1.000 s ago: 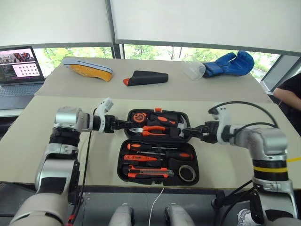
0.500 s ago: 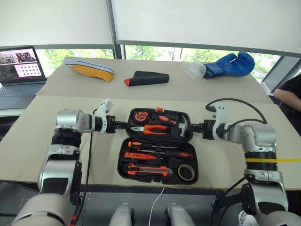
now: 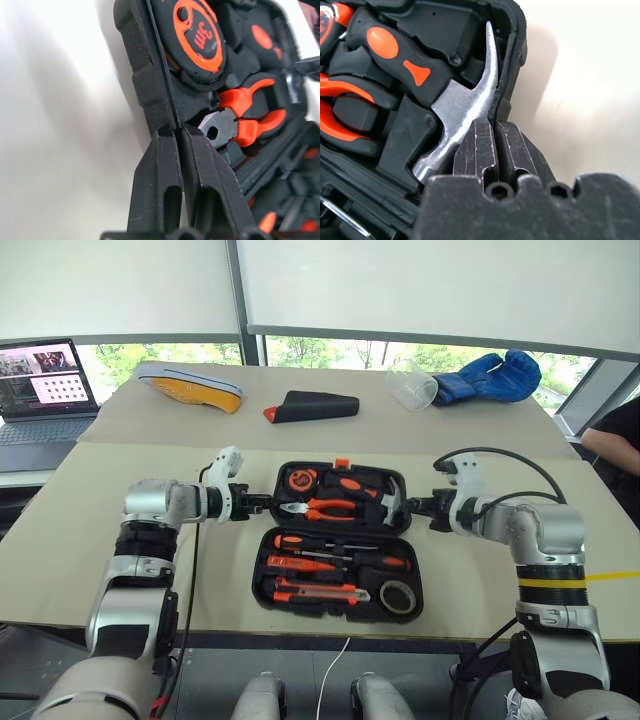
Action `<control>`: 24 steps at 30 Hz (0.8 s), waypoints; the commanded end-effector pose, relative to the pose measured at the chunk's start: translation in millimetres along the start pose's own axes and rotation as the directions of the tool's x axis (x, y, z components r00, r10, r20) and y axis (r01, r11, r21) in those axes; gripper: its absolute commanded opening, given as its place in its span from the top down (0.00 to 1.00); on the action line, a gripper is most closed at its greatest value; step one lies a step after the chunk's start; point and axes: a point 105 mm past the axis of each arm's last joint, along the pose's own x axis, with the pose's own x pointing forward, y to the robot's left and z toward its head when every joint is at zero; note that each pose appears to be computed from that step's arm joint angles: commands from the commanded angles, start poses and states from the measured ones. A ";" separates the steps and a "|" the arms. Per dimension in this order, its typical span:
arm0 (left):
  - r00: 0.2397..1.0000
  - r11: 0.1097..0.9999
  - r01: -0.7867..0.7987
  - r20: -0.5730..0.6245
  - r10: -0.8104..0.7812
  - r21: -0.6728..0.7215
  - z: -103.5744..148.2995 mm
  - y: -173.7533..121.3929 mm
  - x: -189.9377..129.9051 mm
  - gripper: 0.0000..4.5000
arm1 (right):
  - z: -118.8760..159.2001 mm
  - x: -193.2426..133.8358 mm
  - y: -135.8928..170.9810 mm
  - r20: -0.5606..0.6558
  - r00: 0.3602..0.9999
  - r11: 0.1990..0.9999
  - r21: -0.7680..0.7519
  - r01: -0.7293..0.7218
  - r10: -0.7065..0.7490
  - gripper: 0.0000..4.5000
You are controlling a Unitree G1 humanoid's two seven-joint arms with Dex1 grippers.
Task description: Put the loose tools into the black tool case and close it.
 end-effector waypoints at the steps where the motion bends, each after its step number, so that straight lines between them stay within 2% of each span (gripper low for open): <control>1: 0.983 0.978 -0.037 0.184 -0.001 0.206 44.3 -7.6 0.8 1.00 | 74.7 -18.6 9.7 0.300 0.954 0.969 -0.238 0.072 0.002 0.99; 4: 0.968 0.955 -0.063 0.252 -0.013 0.289 53.7 -9.5 3.0 1.00 | 85.8 -24.4 5.9 0.378 0.925 0.935 -0.318 0.160 -0.030 0.99; 6: 0.958 0.918 -0.077 0.284 -0.040 0.390 55.4 -13.4 3.7 1.00 | 82.1 -28.9 4.0 0.414 0.910 0.908 -0.371 0.195 -0.027 0.99; 12: 0.945 0.817 -0.118 0.316 -0.081 0.564 38.4 -18.0 7.4 1.00 | 27.1 -26.9 -3.1 0.415 0.909 0.855 -0.458 0.243 -0.036 0.99; 16: 0.936 0.804 -0.129 0.339 -0.094 0.580 28.6 -20.5 4.1 1.00 | -3.0 -33.7 -2.0 0.450 0.892 0.823 -0.492 0.283 -0.038 0.99; 20: 0.934 0.815 -0.159 0.354 -0.059 0.557 17.9 -15.7 -6.0 1.00 | -17.5 -45.5 3.8 0.493 0.870 0.795 -0.516 0.318 -0.027 0.99; 24: 0.936 0.834 -0.179 0.350 -0.019 0.522 4.7 -10.1 -22.9 1.00 | -35.2 -58.0 15.8 0.483 0.875 0.790 -0.544 0.282 0.020 0.99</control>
